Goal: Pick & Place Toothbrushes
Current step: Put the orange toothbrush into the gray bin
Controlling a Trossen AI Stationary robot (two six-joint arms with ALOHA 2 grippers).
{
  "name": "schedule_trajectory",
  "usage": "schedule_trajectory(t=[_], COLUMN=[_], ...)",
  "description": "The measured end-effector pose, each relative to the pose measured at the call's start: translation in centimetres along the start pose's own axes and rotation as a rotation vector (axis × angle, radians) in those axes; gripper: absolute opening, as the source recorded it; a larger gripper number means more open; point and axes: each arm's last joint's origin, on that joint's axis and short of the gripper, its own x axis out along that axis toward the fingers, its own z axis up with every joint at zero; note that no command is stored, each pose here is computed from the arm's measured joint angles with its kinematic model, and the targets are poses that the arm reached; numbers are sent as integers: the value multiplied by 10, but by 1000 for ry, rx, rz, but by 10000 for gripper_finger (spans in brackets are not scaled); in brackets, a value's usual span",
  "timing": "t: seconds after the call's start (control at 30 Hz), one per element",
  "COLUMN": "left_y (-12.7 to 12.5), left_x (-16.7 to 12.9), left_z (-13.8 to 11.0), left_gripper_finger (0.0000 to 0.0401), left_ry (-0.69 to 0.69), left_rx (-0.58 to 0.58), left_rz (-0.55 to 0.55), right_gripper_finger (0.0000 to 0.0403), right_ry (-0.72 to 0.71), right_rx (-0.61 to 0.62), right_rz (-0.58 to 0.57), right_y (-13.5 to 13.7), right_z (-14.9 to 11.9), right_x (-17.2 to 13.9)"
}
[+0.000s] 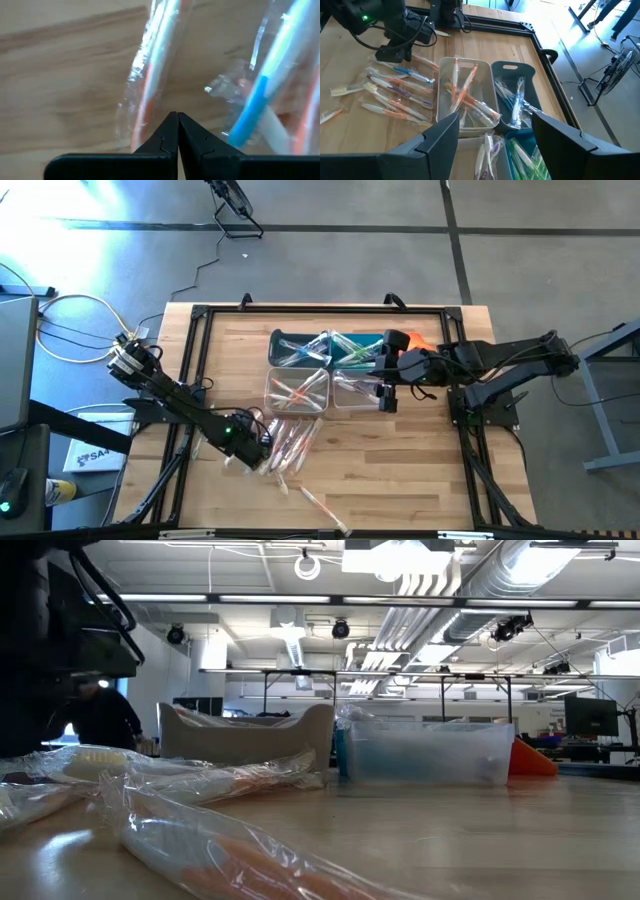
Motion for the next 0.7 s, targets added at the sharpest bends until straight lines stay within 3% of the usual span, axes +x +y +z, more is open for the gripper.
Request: schedule_trajectory(t=[0.17,0.47,0.7], left_y=[5,-7,4], left_x=[0,-10,-42], left_z=[1,-1,9], left_gripper_finger=[0,0,0], left_ry=[5,-1,-28], left_rx=[7,61,134], left_rz=[53,-25,83], right_gripper_finger=[243,243,243], right_ry=[0,0,-8], right_rx=[0,1,4], right_rz=[0,0,1], right_y=[0,0,0], right_z=[0,0,1], right_x=[0,0,0])
